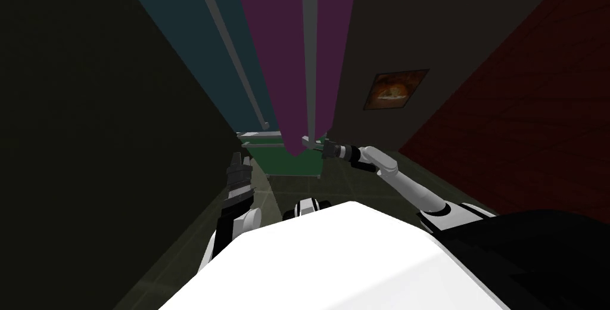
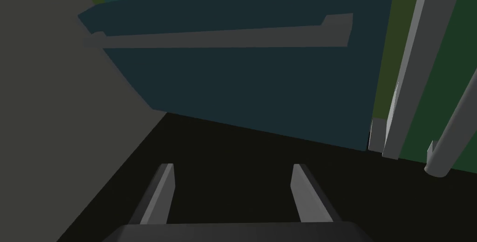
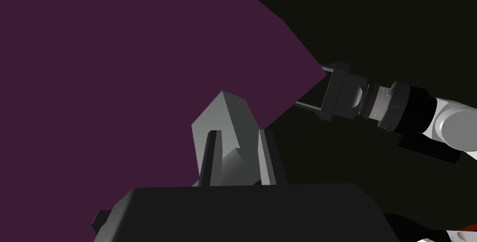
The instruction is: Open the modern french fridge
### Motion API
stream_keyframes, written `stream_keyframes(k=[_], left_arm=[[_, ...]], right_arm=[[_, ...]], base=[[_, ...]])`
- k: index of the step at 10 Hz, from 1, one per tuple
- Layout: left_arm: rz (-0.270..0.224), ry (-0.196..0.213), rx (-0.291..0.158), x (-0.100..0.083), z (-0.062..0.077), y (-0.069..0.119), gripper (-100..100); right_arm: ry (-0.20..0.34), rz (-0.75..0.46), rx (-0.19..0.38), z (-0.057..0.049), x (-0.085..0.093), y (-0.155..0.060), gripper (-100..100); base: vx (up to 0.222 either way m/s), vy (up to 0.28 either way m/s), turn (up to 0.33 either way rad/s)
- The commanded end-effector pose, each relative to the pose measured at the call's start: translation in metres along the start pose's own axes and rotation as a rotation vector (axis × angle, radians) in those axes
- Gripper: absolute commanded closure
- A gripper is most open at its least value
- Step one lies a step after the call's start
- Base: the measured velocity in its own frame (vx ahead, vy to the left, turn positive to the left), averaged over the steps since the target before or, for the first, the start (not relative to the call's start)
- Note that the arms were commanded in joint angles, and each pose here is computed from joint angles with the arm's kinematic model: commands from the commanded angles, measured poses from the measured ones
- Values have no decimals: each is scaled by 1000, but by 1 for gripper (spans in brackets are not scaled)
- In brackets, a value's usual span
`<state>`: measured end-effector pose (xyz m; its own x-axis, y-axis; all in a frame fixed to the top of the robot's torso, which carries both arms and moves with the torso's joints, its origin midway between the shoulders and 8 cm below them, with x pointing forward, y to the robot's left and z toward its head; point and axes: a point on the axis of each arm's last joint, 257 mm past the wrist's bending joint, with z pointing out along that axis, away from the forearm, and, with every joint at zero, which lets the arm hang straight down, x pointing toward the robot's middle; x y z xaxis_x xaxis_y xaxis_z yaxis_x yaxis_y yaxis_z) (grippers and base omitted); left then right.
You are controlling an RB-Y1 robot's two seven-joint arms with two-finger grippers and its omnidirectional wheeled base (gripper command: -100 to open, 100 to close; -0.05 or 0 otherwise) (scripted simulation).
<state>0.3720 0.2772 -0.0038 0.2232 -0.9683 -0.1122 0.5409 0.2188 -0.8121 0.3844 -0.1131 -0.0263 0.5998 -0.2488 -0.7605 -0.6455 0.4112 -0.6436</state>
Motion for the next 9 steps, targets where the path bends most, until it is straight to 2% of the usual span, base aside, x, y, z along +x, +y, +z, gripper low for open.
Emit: stream_keyframes(k=[1,4,5,9], left_arm=[[0,0,0,0,0,0,0],[0,0,0,0,0,0,0],[0,0,0,0,0,0,0],[0,0,0,0,0,0,0]], right_arm=[[-25,-8,-13,2,-7,-3,100],[-61,-11,-39,2,-12,-5,100],[-39,3,-42,-1,-10,-9,-100],[-49,5,-50,-2,-33,-32,-100]], base=[[-60,-192,162],[-121,-278,291],[-41,-113,29],[10,52,-60]])
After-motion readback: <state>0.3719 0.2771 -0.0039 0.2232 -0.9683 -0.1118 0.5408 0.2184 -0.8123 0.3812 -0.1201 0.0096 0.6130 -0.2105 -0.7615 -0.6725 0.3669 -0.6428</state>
